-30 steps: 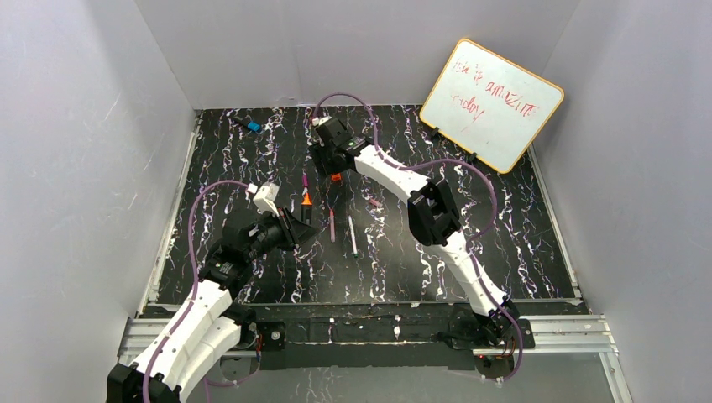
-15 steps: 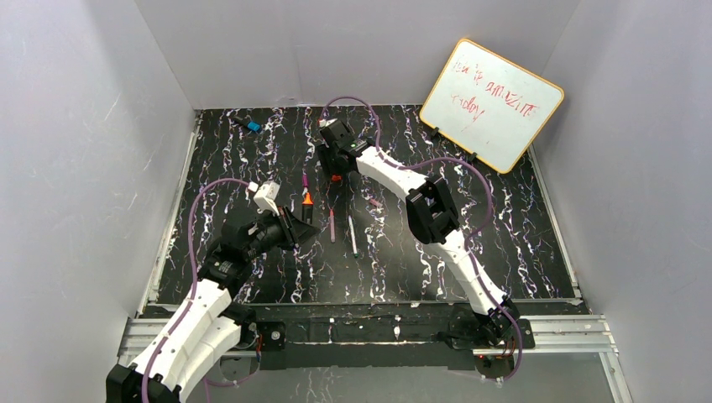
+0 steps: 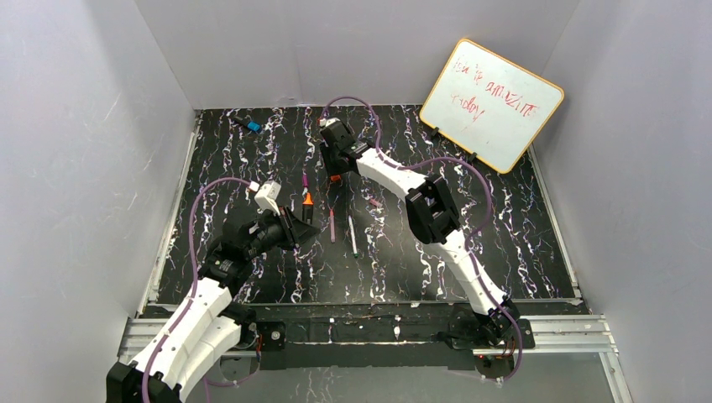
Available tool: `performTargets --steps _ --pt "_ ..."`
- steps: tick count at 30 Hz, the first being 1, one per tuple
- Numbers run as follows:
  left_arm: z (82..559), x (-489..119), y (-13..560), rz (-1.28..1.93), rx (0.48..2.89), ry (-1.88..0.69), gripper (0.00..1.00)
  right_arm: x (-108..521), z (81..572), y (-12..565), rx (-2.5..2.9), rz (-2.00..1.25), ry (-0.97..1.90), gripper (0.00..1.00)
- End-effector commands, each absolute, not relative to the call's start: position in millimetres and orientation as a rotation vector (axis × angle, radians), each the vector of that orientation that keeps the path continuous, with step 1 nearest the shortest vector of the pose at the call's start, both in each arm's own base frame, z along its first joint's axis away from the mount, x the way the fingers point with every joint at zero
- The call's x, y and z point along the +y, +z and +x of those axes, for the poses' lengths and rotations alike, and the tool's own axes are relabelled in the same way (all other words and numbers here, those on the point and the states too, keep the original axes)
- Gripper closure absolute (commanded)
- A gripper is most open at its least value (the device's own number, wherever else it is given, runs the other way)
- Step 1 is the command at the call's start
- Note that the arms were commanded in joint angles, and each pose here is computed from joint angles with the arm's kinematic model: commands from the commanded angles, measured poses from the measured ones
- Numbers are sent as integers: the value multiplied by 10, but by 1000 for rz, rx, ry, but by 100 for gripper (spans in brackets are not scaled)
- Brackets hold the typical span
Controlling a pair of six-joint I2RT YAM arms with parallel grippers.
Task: Insert the pens into the pen caps
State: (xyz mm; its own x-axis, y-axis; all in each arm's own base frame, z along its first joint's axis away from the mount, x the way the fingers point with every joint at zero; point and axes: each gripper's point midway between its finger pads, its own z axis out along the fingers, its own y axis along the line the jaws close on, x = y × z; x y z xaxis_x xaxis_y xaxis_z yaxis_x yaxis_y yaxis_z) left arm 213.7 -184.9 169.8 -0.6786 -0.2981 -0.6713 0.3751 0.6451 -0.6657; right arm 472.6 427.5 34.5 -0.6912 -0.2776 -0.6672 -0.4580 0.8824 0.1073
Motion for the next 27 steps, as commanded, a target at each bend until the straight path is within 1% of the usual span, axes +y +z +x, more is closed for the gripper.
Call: performTargets --steps 1,6,10,15,18,23,27 --pt "2114 -1836 1770 83 2042 -1048 100 4199 4584 161 2431 -505 351 62" --pt "2157 -1769 1696 123 2047 -967 100 4085 4530 685 2333 -441 372 67" --pt "2209 -1782 1770 163 1995 -956 100 4056 4404 1410 2186 -359 463 68" --pt "2219 -1791 1912 190 1877 -970 100 4081 3998 2270 1986 -304 621 68" --pt "2203 -1812 1965 198 1808 -999 100 4046 3735 2681 1894 -287 672 68" --pt "2212 -1888 2035 259 1740 -1034 100 3965 3424 3217 1767 -236 773 69" --pt "2243 -1964 2088 294 1715 -1070 100 3926 3259 3461 1721 -199 802 70"
